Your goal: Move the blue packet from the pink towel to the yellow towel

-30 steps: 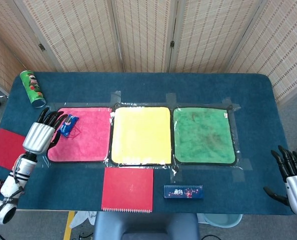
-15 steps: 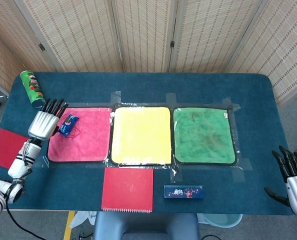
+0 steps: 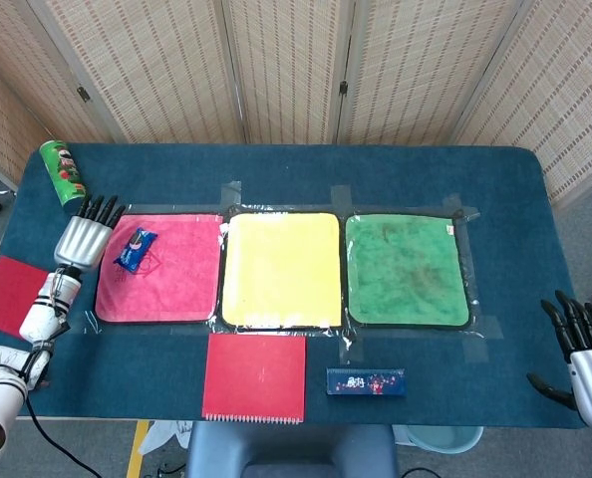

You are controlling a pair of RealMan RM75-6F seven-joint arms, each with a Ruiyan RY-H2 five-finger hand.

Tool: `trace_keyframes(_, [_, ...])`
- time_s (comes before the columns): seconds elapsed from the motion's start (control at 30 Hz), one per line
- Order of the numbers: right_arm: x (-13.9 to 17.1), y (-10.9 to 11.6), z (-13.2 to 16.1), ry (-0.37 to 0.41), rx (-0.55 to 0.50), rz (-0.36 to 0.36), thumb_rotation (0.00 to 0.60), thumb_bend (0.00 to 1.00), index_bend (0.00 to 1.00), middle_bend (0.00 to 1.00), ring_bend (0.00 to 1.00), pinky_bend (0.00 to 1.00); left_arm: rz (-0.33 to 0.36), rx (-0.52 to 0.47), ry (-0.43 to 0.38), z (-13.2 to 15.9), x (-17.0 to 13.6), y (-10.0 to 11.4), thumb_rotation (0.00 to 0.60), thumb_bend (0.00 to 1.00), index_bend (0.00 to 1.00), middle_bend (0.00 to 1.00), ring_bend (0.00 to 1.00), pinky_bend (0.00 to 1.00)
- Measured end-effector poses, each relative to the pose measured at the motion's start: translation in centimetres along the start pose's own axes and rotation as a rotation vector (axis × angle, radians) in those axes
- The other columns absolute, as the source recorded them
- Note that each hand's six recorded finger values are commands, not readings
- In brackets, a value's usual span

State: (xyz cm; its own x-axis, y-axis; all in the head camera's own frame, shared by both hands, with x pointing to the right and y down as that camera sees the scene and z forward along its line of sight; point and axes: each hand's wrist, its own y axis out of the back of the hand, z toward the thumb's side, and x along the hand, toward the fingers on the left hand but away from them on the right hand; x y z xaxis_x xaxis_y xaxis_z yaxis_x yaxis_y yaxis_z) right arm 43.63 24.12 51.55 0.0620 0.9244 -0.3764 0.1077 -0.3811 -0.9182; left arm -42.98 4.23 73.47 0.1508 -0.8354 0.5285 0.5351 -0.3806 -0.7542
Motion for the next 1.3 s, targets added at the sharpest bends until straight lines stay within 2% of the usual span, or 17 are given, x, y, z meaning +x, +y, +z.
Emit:
trace_keyframes(0.53, [-0.1,-0.1,0.6,0.002,0.011,0.014,0.6,0.12,0.0,0.01,0.03,0.0,-0.083,0.041,-0.017,2.2,1.2,-1.5,0.6,0.36,0.0,0.0,0.02,0.07])
trace_keyframes(0.93, [-0.1,-0.2,0.9,-0.001,0.022,0.028,0.6,0.12,0.0,0.01,0.03,0.0,-0.123,0.07,0.005,2.6,2.6,-1.3,0.6,0.36,0.0,0.0,0.02,0.07])
trace_keyframes(1.3, [0.3,-0.2,1.0,-0.014,0.028,0.038,0.6,0.12,0.0,0.01,0.03,0.0,-0.153,0.106,-0.012,4.2,3.1,-1.6,0.6,0.36,0.02,0.0,0.02,0.07])
